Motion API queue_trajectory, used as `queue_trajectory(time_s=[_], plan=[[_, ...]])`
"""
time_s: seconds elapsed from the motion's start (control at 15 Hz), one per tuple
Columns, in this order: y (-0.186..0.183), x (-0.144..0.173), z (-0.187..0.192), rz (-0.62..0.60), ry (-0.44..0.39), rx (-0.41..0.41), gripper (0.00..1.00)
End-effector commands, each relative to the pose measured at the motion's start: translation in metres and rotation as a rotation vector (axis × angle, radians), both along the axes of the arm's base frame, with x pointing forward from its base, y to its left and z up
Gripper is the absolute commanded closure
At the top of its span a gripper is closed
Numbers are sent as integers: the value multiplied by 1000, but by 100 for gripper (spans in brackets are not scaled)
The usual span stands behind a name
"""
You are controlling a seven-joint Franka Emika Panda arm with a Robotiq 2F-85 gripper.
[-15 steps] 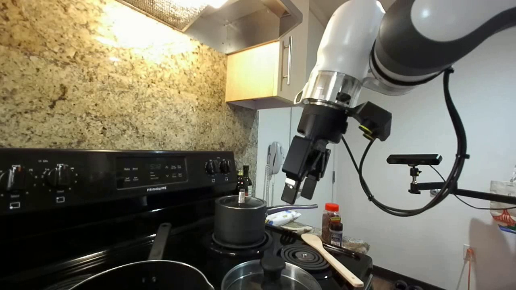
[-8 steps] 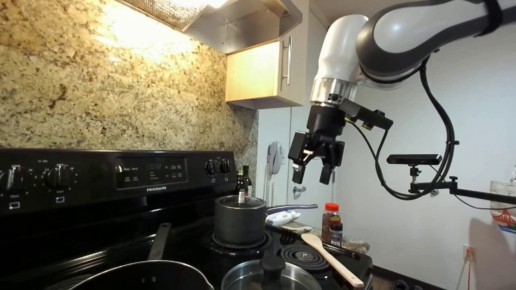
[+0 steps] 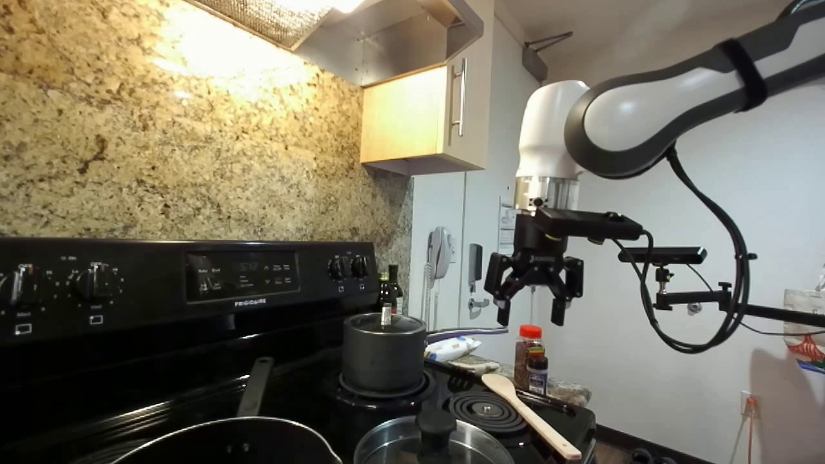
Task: Place the wooden spoon in the pot
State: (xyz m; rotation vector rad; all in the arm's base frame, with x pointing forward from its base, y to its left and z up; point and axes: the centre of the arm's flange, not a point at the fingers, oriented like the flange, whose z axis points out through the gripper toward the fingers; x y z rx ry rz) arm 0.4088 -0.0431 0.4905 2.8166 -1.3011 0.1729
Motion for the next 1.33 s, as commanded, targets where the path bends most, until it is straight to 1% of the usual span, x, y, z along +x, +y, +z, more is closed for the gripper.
queue_trajectory(time_s=[0.0,0.2,0.33,0.6,0.73,1.07,1.27], plan=[[-10,-11,-34,-110,24,-4,0],[-12,-16,-64,-153,13,3,0],[-16,-20,-82,-180,-9,-7,0],[-20,-29,-112,-231,-39,14,0],[-20,-35,-129,-266,-55,11,0],[-24,-36,-157,-334,-102,-3,0],[-27,-29,-164,-342,-101,-13,0]])
